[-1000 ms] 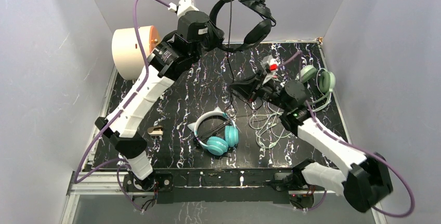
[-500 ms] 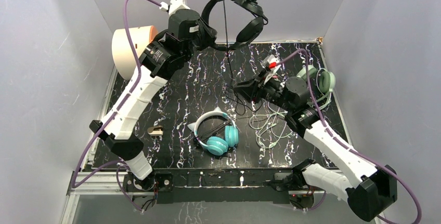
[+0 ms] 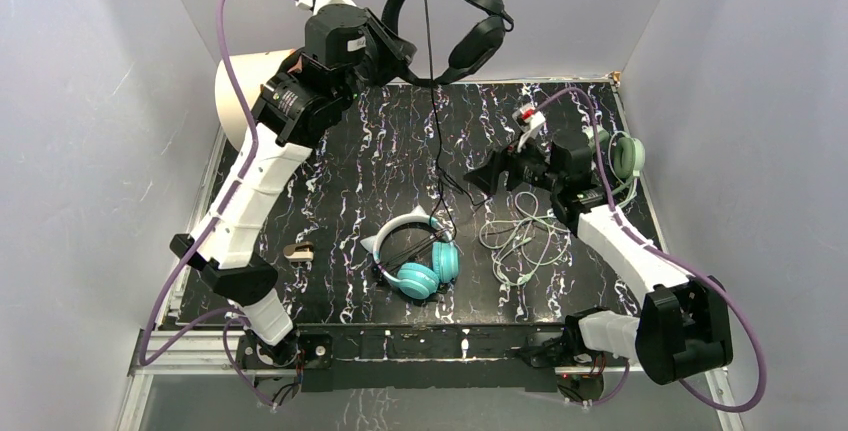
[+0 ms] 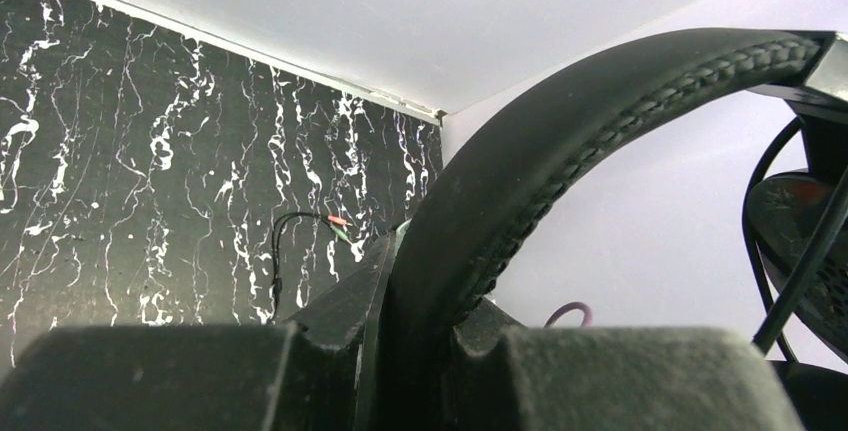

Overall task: Wrap the headphones
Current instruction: Wrap the headphones cable around the headphones.

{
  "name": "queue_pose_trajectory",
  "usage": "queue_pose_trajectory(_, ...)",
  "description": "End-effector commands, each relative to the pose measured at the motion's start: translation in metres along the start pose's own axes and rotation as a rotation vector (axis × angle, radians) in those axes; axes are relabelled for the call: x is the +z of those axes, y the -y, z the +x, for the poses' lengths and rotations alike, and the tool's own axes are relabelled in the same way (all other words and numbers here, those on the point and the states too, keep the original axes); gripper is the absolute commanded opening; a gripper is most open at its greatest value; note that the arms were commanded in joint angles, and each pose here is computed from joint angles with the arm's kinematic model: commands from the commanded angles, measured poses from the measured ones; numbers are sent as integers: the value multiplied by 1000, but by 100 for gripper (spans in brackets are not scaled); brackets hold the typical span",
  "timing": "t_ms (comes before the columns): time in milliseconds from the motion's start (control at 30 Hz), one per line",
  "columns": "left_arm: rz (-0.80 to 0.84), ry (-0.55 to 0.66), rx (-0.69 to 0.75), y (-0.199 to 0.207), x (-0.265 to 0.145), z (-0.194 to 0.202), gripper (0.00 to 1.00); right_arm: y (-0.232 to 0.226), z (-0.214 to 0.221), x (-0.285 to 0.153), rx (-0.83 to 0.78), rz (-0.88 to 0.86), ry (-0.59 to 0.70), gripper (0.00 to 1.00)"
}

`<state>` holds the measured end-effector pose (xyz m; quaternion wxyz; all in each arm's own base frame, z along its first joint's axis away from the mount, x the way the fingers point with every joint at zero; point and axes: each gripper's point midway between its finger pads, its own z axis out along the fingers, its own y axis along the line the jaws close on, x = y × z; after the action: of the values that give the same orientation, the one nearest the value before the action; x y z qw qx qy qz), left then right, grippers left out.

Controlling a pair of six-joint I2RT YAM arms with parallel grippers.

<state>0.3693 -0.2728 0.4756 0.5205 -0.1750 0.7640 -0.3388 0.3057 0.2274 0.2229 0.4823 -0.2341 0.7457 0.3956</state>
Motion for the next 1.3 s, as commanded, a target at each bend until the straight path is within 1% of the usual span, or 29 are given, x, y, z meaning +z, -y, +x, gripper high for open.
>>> queue_pose_trajectory(0,99,50,-59,24,-11,-28,0,5,9,-5,-109,-72,39,93)
queue_pose_trajectory(67,103,49,-60,25,-10,-29,0,14,22,-5,-121,-61,31,93)
queue_pose_trajectory(167,112,40,-64,26,-8,-27,0,12,37,-5,-145,-101,43,91)
queue_pose_trajectory(267,125,28,-69,29,-7,-24,0,22,50,-2,-158,-76,67,92)
queue_pose_trajectory(367,134,24,-70,31,-9,-24,0,30,60,11,-157,-103,40,90)
queue_pose_trajectory(433,140,25,-70,32,-10,-25,0,36,58,18,-174,-100,41,89)
queue_pose_trajectory(600,160,24,-70,34,-15,-26,0,53,49,38,-231,-77,56,90)
queue_pose_trajectory(700,167,18,-68,35,-13,-24,0,52,53,55,-239,-112,27,91)
queue_pose_trajectory(767,170,18,-69,35,-13,-24,0,47,54,65,-252,-120,32,92)
queue_pose_trajectory(867,177,20,-73,37,-13,-25,0,47,54,79,-211,-115,44,90)
queue_pose_trajectory(1000,197,39,-81,42,-18,-32,0,45,43,88,-150,-140,124,84)
queue_pose_trajectory(1067,217,53,-88,47,-23,-37,0,44,42,96,-121,-171,127,79)
queue_pose_trajectory(1133,231,60,-92,50,-28,-41,0,47,42,103,-97,-186,121,67)
queue_pose_trajectory(1200,240,83,-93,52,-36,-49,0,50,40,106,-64,-179,109,49)
queue_pose_trajectory(1233,244,103,-91,53,-41,-55,0,51,38,104,-48,-169,113,38)
queue_pose_trajectory(1267,247,128,-88,53,-49,-62,0,57,34,101,-27,-131,124,19)
